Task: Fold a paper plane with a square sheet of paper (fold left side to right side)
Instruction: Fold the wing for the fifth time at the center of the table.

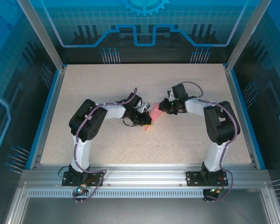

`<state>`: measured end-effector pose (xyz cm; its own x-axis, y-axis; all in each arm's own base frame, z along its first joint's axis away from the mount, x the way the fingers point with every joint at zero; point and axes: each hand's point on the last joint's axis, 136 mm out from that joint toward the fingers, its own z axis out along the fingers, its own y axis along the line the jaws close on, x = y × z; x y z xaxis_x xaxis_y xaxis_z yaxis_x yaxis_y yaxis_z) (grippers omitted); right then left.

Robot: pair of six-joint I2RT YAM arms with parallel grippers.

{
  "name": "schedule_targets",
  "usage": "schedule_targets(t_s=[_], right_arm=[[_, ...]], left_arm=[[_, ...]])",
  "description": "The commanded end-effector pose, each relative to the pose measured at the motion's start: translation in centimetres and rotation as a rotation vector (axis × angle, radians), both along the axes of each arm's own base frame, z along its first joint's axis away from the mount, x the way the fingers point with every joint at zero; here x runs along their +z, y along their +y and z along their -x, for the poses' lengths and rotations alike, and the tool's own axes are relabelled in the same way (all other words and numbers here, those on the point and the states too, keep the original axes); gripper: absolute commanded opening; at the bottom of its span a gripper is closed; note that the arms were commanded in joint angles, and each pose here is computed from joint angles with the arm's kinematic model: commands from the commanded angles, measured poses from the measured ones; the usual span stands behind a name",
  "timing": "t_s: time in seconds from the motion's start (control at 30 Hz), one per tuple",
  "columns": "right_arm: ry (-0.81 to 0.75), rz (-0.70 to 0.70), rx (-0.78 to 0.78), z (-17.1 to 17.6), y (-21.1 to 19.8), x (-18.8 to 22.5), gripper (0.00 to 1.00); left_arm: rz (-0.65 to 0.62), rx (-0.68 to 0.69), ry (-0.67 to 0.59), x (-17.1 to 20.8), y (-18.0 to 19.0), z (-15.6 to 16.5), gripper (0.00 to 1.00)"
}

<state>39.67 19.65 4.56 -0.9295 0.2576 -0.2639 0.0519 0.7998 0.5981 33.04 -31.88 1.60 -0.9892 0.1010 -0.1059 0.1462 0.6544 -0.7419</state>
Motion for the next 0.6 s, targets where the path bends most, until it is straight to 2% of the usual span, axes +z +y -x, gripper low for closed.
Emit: schedule_targets(t_s=[0.0,0.23,0.4,0.57], right_arm=[[-0.101,-0.041,0.028,0.4,0.0,3.1,0.11],[-0.111,-0.112,0.098,3.8,2.2,1.7,0.05],[-0.111,-0.156,0.147,4.0,4.5,1.0,0.04],[-0.100,-0.137,0.168,3.7,5.5,0.3,0.04]], left_arm=[[-0.062,0.027,0.094,-2.3,1.7,1.8,0.00],[-0.027,0.035,0.095,-2.0,1.6,1.6,0.00],[-0.024,0.034,0.093,-1.9,1.6,1.5,0.00],[-0.022,0.032,0.091,-1.8,1.6,1.5,0.00]])
